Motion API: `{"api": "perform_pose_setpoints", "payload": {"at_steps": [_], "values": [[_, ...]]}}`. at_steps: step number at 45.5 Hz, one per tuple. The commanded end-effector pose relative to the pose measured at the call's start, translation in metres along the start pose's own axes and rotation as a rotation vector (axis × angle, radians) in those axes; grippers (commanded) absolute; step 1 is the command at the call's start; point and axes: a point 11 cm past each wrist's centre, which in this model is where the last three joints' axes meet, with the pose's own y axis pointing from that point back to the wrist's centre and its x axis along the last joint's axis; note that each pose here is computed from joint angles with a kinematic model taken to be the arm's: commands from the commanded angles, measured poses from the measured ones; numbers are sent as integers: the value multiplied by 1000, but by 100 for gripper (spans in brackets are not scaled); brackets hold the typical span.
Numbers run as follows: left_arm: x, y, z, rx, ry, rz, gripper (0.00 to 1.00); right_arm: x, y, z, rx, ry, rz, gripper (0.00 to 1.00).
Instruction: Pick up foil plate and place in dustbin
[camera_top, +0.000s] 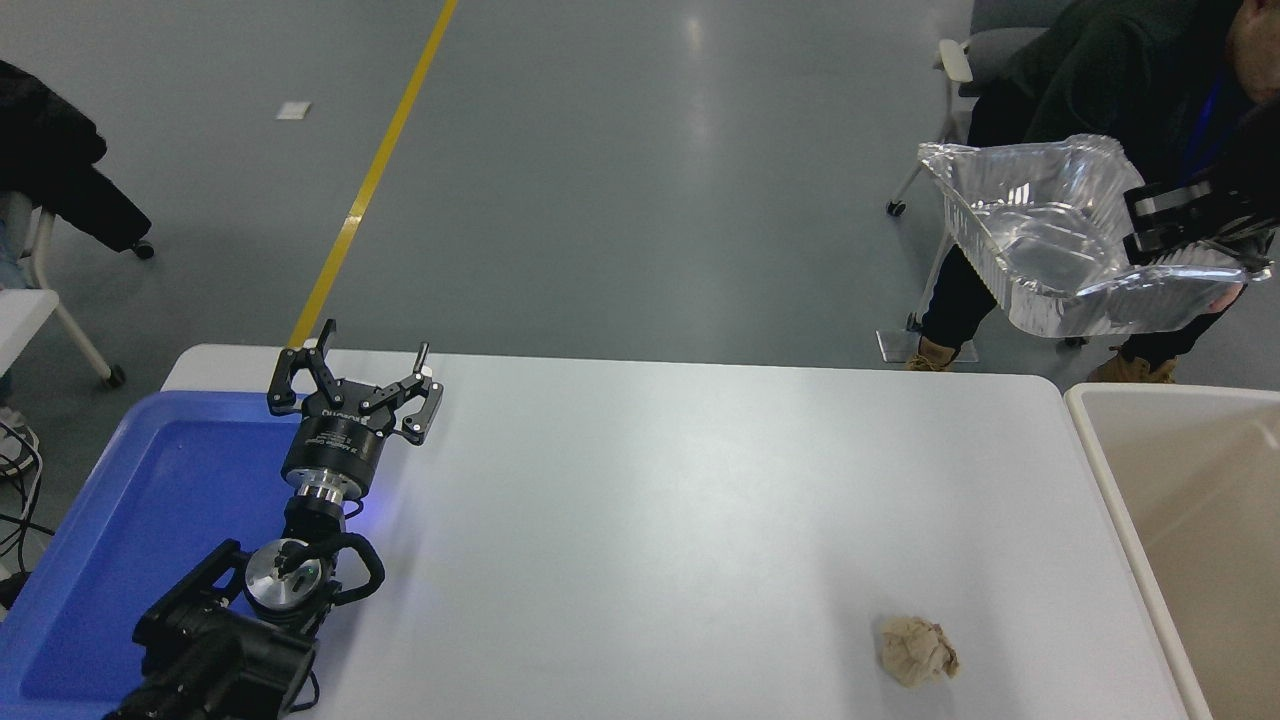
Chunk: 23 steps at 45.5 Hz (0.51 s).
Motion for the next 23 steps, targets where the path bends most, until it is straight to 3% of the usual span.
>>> {"api": "perform_pose_setpoints", "payload": {"at_steps": [1, 13, 23], "values": [[0, 0, 1, -1, -1, 1, 99, -24, 3, 74, 5, -217, 96, 0], [0, 0, 0, -1, 0, 1, 99, -67, -32, 189, -135, -560, 287, 0], [0, 0, 0, -1, 0, 1, 99, -105, -65, 244, -192, -916, 440, 0]]}}
